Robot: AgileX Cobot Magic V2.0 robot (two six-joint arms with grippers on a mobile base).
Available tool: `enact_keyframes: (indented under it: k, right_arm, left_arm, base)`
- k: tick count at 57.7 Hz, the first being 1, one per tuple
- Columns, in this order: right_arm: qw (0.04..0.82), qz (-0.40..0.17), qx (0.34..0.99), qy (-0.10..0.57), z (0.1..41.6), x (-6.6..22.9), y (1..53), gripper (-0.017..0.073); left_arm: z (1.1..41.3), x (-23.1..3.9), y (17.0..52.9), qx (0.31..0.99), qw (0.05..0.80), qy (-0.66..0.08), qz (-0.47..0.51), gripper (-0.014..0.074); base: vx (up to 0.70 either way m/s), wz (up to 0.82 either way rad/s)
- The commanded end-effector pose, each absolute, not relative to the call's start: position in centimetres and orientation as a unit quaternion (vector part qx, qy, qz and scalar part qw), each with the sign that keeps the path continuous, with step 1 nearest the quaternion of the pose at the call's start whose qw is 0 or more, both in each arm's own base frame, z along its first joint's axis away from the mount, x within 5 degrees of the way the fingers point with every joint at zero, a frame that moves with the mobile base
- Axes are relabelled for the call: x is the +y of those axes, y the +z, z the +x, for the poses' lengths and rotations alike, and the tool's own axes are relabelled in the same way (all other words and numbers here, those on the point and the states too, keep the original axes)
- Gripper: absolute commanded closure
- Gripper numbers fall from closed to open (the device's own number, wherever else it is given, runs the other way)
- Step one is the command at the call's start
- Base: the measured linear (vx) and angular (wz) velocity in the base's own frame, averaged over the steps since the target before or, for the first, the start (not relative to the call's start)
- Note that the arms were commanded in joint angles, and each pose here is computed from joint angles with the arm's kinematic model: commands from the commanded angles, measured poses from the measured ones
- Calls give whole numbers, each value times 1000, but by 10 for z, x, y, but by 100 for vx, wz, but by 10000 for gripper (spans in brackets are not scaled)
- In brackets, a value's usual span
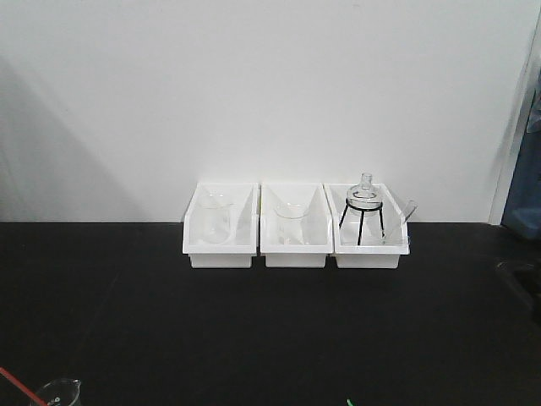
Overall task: Sort red and green spoons into left cabinet
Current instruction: 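Lower the open right gripper around the green spoon handle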
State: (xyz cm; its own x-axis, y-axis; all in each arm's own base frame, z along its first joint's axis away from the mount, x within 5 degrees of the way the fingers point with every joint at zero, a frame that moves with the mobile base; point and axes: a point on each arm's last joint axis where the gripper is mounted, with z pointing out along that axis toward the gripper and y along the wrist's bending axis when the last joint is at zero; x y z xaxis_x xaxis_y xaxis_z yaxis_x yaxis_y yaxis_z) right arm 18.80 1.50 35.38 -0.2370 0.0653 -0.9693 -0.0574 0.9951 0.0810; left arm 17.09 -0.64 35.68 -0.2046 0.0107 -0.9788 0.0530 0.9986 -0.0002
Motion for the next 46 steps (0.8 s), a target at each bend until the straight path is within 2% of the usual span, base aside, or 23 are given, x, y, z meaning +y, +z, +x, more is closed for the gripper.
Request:
enact_keyframes:
  k: [1, 6, 13, 28, 40, 46]
  right_arm:
    - [662, 3, 748, 53, 188, 14, 374, -5]
    - [664, 3, 746, 53, 188, 14, 375, -95]
    - [668, 4, 742, 54, 188, 14, 376, -156]
    - [649, 0, 760, 49, 188, 14, 371, -129]
    - [583, -115, 803, -40, 196, 15, 351, -93]
    - [563, -135, 815, -36, 204, 18, 343, -85]
  left_arm:
    - [171, -7, 377, 737, 675, -18, 16, 225]
    - [171, -7, 376, 739, 674, -19, 16, 176]
    - [171, -7, 376, 739, 674, -19, 16, 126]
    - [171, -7, 377, 738, 674, -19, 16, 111]
    - [171, -7, 377, 738, 674, -19, 16, 111]
    - [171, -7, 377, 738, 675, -19, 16, 111]
  base:
    - [0, 0]
    - [0, 0]
    - [0, 0]
    - [0, 0]
    - [0, 0]
    - [0, 0]
